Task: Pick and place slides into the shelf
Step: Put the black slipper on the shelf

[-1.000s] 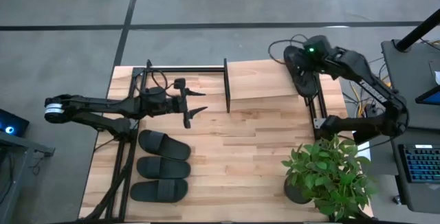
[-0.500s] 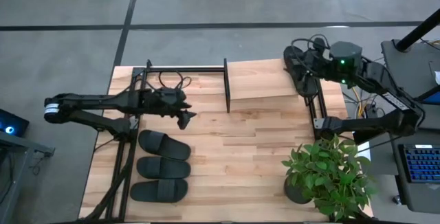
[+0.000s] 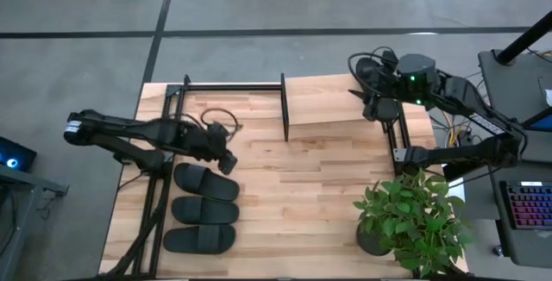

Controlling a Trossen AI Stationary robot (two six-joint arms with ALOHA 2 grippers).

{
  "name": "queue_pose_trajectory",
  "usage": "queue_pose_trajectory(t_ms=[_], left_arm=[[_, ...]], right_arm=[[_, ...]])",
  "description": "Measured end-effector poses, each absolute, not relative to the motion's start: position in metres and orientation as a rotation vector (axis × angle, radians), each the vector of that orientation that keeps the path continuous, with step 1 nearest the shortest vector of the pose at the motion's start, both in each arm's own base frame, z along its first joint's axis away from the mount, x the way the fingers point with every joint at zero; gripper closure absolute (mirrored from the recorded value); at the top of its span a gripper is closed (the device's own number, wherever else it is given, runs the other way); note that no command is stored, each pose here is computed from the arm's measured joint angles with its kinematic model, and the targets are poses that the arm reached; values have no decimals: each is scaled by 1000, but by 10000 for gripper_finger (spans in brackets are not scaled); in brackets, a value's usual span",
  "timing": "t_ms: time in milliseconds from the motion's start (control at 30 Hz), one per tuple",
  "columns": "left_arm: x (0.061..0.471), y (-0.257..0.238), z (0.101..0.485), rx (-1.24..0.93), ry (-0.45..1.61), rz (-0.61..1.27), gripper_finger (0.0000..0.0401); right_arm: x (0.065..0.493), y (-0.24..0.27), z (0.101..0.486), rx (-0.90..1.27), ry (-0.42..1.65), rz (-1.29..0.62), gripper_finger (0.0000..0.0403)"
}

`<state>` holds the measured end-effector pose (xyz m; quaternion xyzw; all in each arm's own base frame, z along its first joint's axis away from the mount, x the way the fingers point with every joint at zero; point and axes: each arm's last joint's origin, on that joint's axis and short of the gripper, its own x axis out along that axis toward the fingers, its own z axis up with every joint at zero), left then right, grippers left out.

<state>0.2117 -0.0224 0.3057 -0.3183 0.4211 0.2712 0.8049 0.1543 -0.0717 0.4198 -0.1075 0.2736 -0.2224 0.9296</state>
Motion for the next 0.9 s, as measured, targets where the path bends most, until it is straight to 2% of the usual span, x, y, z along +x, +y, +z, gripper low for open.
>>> queue_pose_trajectory(t_ms=[233, 433, 700, 900], left_arm=[[230, -44, 302, -628, 1076, 633, 189], [242, -53, 301, -609, 1123, 615, 189], [232, -69, 292, -622, 1330, 527, 189], [224, -79, 293, -622, 1386, 492, 189]], right_arm=[[155, -72, 419, -212, 563, -457, 188], [155, -72, 419, -204, 560, -459, 188], [154, -72, 419, -89, 532, -490, 188], [153, -71, 416, -7, 541, -505, 188]])
